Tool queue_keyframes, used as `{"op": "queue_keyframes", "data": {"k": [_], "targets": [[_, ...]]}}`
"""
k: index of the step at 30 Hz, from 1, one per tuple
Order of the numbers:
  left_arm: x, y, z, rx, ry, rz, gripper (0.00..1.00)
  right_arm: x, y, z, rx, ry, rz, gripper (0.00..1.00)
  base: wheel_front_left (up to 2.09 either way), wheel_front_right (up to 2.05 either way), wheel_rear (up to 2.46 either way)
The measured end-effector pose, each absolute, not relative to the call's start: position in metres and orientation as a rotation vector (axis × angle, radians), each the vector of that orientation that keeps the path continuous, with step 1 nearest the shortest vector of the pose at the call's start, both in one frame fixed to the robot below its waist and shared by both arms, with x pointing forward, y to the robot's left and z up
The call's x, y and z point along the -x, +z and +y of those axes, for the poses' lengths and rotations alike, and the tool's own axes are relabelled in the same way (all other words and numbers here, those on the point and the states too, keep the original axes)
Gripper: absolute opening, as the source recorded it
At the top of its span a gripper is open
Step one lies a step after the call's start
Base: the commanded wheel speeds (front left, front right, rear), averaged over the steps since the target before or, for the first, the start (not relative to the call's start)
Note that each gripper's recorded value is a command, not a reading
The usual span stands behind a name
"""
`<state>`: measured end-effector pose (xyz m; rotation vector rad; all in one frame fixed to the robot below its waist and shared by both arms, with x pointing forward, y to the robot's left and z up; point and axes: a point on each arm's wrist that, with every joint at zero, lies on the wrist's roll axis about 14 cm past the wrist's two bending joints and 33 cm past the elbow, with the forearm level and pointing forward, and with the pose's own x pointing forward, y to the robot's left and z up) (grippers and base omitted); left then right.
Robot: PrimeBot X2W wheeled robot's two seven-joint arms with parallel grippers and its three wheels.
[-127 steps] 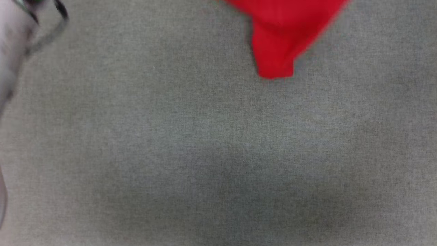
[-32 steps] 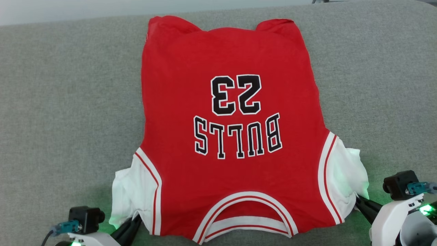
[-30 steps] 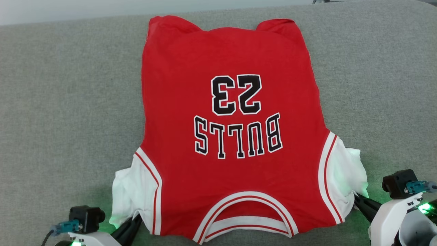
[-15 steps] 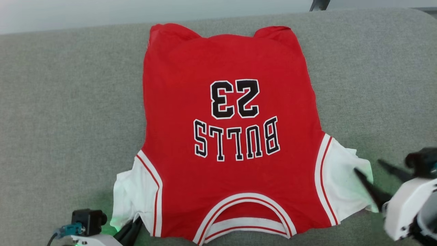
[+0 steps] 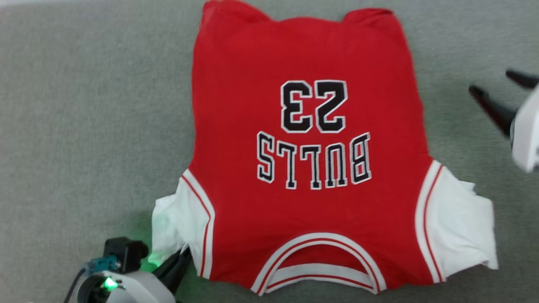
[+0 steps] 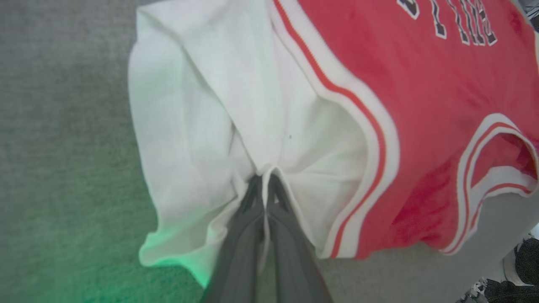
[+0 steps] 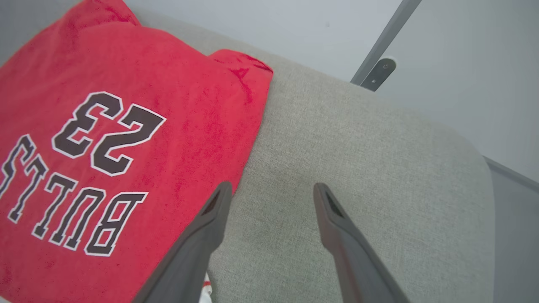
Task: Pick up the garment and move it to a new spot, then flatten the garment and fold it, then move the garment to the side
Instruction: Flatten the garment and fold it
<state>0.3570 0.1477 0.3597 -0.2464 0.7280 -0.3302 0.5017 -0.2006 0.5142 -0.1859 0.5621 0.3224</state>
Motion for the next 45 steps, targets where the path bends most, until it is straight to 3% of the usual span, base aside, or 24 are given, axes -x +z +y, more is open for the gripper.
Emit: {"op": "queue_keyframes", "data": {"k": [6,13,25,26,27,28,38,45], "targets": [[-0.365,0.356,0.143,0.259,-0.339,0.721,0.0,-0.568,0.487,-0.193,0.17,0.298,0.732,1.0,0.0,0.0,0.0],[-0.378,0.349,0.136,0.294,-0.359,0.711,0.0,-0.637,0.462,-0.174,0.222,0.276,0.803,1.0,0.0,0.0,0.0],[-0.38,0.329,0.143,0.334,-0.335,0.738,0.0,-0.667,0.361,-0.129,0.244,0.331,1.006,1.0,0.0,0.0,0.0],[-0.381,0.327,0.144,0.334,-0.331,0.741,0.0,-0.669,0.358,-0.127,0.251,0.337,1.009,0.44,0.0,0.0,0.0],[-0.38,0.326,0.145,0.335,-0.332,0.745,0.0,-0.671,0.356,-0.125,0.253,0.34,1.007,0.09,0.0,0.0,0.0],[-0.381,0.325,0.145,0.336,-0.332,0.746,0.0,-0.672,0.354,-0.124,0.253,0.344,1.002,0.0,0.0,0.0,0.0],[-0.38,0.333,0.145,0.353,-0.321,0.713,0.0,-0.656,0.36,-0.123,0.22,0.355,0.978,0.0,0.0,0.0,0.0],[-0.372,0.352,0.151,0.382,-0.264,0.658,0.0,-0.603,0.374,-0.139,0.211,0.38,1.0,0.0,0.0,0.0,0.0]]}}
